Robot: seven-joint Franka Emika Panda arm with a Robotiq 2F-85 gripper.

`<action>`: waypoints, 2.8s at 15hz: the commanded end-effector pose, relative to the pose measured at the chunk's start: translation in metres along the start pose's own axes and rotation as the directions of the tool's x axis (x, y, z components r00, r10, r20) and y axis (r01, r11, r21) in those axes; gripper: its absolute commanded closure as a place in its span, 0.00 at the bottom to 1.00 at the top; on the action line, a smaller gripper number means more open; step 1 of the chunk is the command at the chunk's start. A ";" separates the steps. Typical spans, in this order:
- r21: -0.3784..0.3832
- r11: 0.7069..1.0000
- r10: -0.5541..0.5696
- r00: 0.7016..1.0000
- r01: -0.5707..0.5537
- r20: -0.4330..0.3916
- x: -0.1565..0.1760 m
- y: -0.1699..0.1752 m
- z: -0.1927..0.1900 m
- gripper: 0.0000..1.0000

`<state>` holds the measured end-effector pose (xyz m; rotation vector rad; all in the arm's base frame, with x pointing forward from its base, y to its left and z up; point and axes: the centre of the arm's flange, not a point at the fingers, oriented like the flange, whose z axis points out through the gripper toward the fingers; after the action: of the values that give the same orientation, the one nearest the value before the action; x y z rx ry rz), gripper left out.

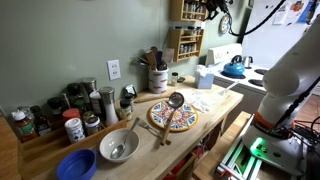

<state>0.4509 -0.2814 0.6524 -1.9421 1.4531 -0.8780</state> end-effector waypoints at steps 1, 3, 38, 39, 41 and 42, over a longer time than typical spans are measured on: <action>0.073 0.996 0.058 0.998 -0.058 -0.008 0.005 -0.015 0.001 0.00; 0.125 0.988 0.091 0.996 -0.088 -0.022 0.009 -0.023 0.002 0.00; 0.101 0.983 0.150 0.989 -0.150 0.006 -0.002 0.003 0.009 0.00; 0.094 0.985 0.147 0.989 -0.147 0.010 -0.003 0.005 0.008 0.00; 0.070 0.987 0.142 0.990 -0.143 0.020 -0.005 0.012 0.011 0.00; 0.067 0.988 0.140 0.990 -0.141 0.019 -0.005 0.012 0.011 0.00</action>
<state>0.4608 -0.2844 0.6545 -1.7281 1.4828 -0.9042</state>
